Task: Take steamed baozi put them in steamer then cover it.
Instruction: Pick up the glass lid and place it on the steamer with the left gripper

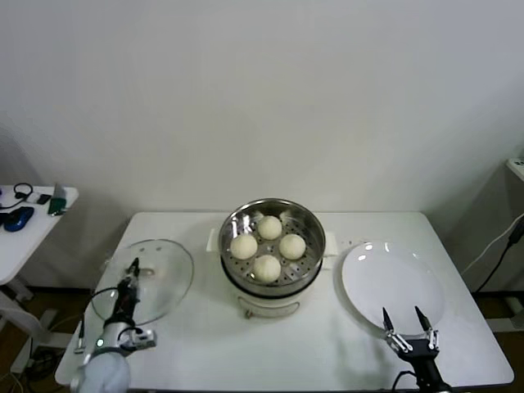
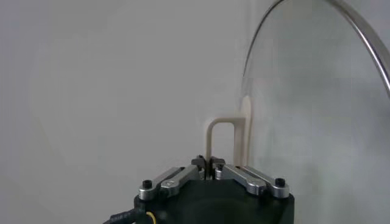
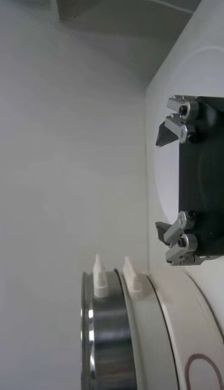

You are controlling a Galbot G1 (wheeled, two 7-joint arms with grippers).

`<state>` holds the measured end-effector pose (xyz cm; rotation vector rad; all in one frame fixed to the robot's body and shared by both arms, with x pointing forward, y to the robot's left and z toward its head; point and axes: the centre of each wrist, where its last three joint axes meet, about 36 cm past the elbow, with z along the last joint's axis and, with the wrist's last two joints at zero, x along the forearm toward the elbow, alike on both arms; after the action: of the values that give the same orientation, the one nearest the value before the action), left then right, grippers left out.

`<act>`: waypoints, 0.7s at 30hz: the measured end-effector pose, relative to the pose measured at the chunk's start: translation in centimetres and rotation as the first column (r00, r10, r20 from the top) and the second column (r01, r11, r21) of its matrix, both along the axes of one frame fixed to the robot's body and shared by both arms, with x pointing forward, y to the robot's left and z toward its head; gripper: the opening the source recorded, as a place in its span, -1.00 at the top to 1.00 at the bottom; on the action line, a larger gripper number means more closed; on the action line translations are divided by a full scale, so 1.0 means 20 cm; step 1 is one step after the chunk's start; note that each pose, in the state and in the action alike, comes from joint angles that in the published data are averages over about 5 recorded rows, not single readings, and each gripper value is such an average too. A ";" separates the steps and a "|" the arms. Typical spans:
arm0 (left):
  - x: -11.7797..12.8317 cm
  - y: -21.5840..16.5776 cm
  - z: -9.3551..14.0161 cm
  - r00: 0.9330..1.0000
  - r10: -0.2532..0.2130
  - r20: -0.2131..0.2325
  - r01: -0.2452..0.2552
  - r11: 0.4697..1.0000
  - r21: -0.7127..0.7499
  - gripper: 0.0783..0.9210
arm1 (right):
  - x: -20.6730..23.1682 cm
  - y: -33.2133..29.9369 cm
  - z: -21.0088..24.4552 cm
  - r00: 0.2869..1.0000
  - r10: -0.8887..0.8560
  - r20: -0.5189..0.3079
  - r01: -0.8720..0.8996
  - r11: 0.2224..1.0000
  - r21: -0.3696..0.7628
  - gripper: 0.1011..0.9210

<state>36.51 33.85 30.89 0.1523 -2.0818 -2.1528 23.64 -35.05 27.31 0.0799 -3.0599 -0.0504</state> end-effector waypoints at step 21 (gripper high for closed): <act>0.18 -0.66 0.78 0.996 -0.016 0.086 0.029 0.989 -0.146 0.86 | 0.03 0.00 0.02 1.000 0.017 -0.002 -0.017 0.999 -0.030 -0.76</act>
<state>40.16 20.63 46.56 0.2082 -2.2901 -2.0289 24.19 -35.02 27.70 0.1035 -3.0566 -0.0036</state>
